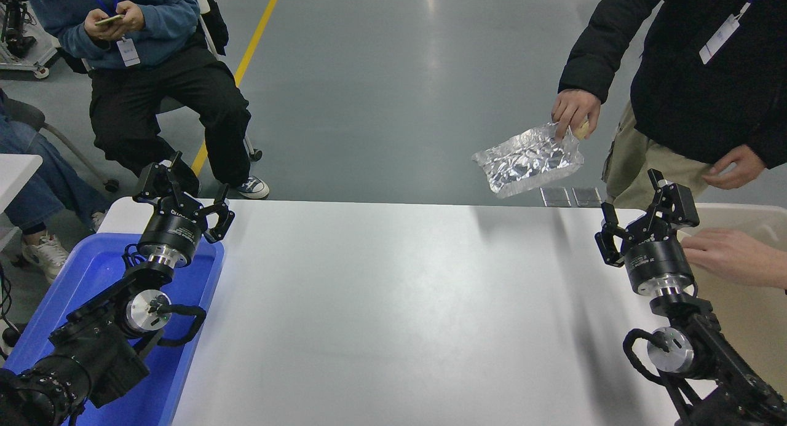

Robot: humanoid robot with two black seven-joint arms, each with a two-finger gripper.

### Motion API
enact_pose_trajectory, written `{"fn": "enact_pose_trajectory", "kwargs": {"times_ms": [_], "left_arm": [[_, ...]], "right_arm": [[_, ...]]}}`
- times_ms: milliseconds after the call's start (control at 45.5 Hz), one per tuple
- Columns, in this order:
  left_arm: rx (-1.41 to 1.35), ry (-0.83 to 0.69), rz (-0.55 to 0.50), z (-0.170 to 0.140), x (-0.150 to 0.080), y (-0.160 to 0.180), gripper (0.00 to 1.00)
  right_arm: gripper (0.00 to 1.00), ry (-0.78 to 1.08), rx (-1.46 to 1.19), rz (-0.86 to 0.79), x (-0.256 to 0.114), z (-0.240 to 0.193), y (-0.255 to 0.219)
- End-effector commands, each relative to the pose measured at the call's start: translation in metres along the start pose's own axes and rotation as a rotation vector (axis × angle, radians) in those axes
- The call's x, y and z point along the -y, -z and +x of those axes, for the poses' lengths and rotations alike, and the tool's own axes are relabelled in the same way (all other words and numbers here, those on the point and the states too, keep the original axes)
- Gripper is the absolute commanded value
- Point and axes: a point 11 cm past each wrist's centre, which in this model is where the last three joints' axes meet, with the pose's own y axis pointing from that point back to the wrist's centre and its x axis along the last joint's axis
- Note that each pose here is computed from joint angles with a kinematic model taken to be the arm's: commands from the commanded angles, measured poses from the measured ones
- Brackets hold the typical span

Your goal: Dispose of the paper cup in the dustbin

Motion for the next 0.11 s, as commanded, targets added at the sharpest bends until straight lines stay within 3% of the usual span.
{"fn": "enact_pose_trajectory", "kwargs": {"times_ms": [0, 88], "left_arm": [[0.000, 0.000, 0.000, 0.0000, 0.0000, 0.0000, 1.00], [0.000, 0.000, 0.000, 0.0000, 0.0000, 0.0000, 1.00]], "right_arm": [[0.99, -0.006, -0.009, -0.022, -0.0014, 0.0021, -0.0073], [0.99, -0.005, -0.009, -0.026, -0.0016, 0.0005, -0.0093]]}}
